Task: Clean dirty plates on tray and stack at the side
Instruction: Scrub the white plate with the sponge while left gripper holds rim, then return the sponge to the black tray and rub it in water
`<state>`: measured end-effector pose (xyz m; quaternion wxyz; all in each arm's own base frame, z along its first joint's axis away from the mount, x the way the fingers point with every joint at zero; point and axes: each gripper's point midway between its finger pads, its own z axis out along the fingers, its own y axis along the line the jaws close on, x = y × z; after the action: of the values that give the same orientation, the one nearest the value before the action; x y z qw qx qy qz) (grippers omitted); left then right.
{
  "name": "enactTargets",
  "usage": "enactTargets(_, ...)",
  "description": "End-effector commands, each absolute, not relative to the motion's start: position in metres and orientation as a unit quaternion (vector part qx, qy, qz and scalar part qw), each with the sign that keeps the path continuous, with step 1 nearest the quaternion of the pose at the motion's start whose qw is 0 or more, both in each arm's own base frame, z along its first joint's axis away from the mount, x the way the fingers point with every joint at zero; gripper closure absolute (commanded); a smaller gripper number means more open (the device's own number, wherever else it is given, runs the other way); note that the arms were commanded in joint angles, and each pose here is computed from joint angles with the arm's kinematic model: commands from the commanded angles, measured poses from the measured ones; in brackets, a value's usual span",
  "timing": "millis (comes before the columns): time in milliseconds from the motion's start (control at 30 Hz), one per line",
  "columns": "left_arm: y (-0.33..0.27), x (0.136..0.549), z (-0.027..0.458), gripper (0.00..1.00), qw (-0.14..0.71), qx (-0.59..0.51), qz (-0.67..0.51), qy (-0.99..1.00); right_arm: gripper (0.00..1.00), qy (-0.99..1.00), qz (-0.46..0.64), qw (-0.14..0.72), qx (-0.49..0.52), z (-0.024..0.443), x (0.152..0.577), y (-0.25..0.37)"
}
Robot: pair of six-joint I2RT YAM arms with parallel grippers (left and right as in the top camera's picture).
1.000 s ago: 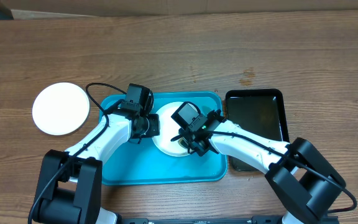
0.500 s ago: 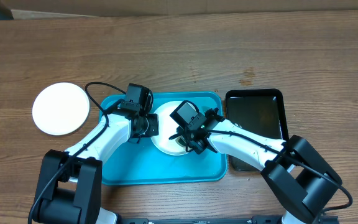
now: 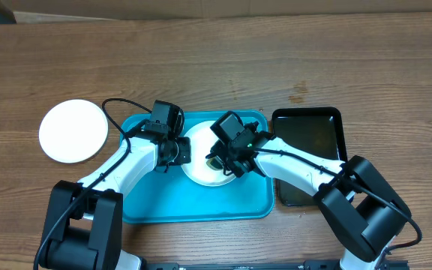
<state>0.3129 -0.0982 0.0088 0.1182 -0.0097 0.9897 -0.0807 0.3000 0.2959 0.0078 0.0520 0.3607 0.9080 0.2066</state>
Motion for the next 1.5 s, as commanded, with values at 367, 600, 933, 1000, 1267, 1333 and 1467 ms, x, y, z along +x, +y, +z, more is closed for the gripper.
enactTargets(367,-0.104,0.304,0.003,0.96,0.102,0.009,-0.089,0.991,0.96,0.916,0.186,0.050,0.351,-0.030,0.304,0.290)
enactTargets(600,-0.104,0.304,0.003,0.96,0.102,0.009,-0.089,0.991,0.96,0.917,0.259,0.082,0.291,-0.015,0.328,0.316)
enactTargets(933,-0.104,0.304,0.003,0.96,0.101,0.009,-0.089,0.991,0.96,0.889,0.421,0.124,0.132,0.069,0.383,0.335)
enactTargets(1000,-0.104,0.304,0.003,0.96,0.102,0.009,-0.089,0.991,0.96,0.879,0.442,0.134,0.116,0.090,0.391,0.325)
enactTargets(1267,-0.104,0.304,0.003,0.96,0.102,0.009,-0.089,0.991,0.96,0.902,0.396,0.154,0.077,0.134,0.381,0.249)
enactTargets(1333,-0.104,0.304,0.003,0.96,0.102,0.009,-0.089,0.991,0.96,0.924,0.339,0.149,0.098,0.128,0.371,0.214)
enactTargets(1467,-0.104,0.304,0.003,0.96,0.102,0.009,-0.089,0.991,0.96,0.962,0.194,0.108,0.160,0.102,0.340,0.139)
